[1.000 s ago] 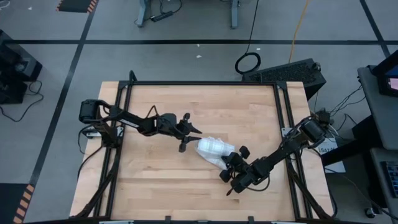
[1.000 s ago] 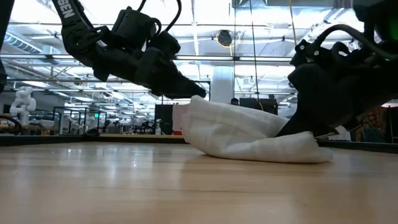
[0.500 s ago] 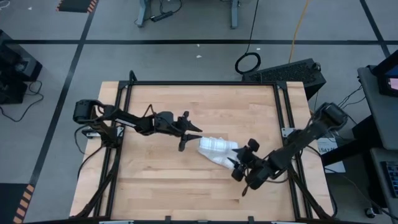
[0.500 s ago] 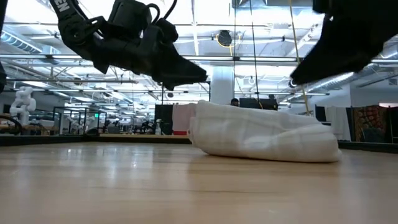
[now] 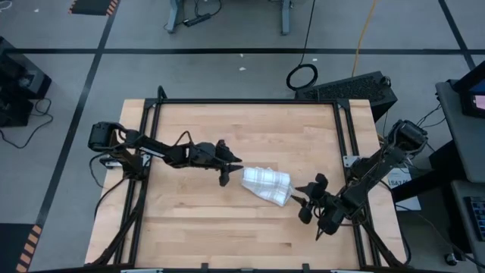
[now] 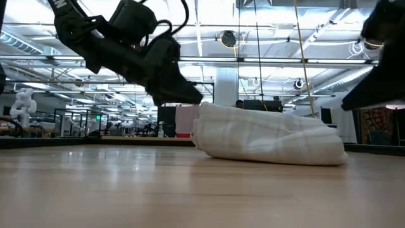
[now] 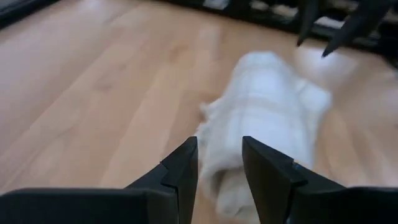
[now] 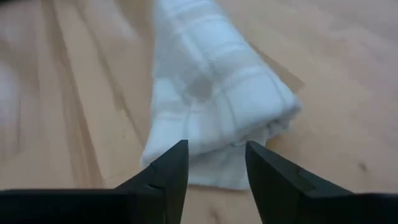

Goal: Roll towel
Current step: Roll the white kitchen towel

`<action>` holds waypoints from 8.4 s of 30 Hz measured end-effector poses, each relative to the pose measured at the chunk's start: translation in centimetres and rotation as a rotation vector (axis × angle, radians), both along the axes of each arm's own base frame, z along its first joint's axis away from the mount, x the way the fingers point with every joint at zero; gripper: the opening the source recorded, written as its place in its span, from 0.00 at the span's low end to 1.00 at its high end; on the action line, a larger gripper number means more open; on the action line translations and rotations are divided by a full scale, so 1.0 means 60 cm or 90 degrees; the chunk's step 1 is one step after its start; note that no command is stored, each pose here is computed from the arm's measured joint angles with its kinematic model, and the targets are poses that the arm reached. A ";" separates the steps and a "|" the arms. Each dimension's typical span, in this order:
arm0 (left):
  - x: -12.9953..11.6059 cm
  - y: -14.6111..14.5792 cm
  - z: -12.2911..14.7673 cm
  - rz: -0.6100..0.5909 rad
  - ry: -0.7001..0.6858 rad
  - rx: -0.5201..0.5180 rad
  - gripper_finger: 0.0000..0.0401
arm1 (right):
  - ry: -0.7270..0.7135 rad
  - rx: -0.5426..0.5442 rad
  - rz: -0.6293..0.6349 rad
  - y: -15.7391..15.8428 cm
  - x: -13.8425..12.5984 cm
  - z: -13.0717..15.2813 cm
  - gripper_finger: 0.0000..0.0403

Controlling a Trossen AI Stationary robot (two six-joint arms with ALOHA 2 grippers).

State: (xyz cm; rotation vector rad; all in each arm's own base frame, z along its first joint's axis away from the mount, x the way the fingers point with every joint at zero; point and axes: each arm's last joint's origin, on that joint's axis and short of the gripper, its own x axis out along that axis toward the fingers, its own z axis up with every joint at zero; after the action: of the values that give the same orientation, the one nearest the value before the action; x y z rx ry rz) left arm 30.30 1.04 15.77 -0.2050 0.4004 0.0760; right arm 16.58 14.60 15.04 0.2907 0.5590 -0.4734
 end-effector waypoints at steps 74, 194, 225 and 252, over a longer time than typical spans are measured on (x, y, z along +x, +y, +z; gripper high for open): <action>-0.017 -0.039 -0.033 0.086 -0.062 -0.160 0.71 | -0.081 0.186 0.024 -0.035 0.025 -0.086 0.53; 0.008 -0.411 -0.085 0.258 0.085 -0.180 0.48 | -0.113 -0.026 0.316 -0.180 0.069 -0.010 0.71; 0.040 -0.341 -0.091 0.255 0.167 -0.028 0.48 | -0.149 0.080 0.381 -0.162 0.117 -0.093 0.21; -0.078 -0.297 -0.069 0.421 0.188 0.118 0.48 | -0.058 0.051 0.204 -0.069 0.109 0.043 0.02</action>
State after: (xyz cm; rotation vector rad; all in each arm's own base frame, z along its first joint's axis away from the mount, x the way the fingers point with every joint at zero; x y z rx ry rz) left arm 25.63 -16.79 11.66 -0.1367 0.6035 0.7988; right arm 23.11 10.43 17.60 0.2919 0.5255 -0.1280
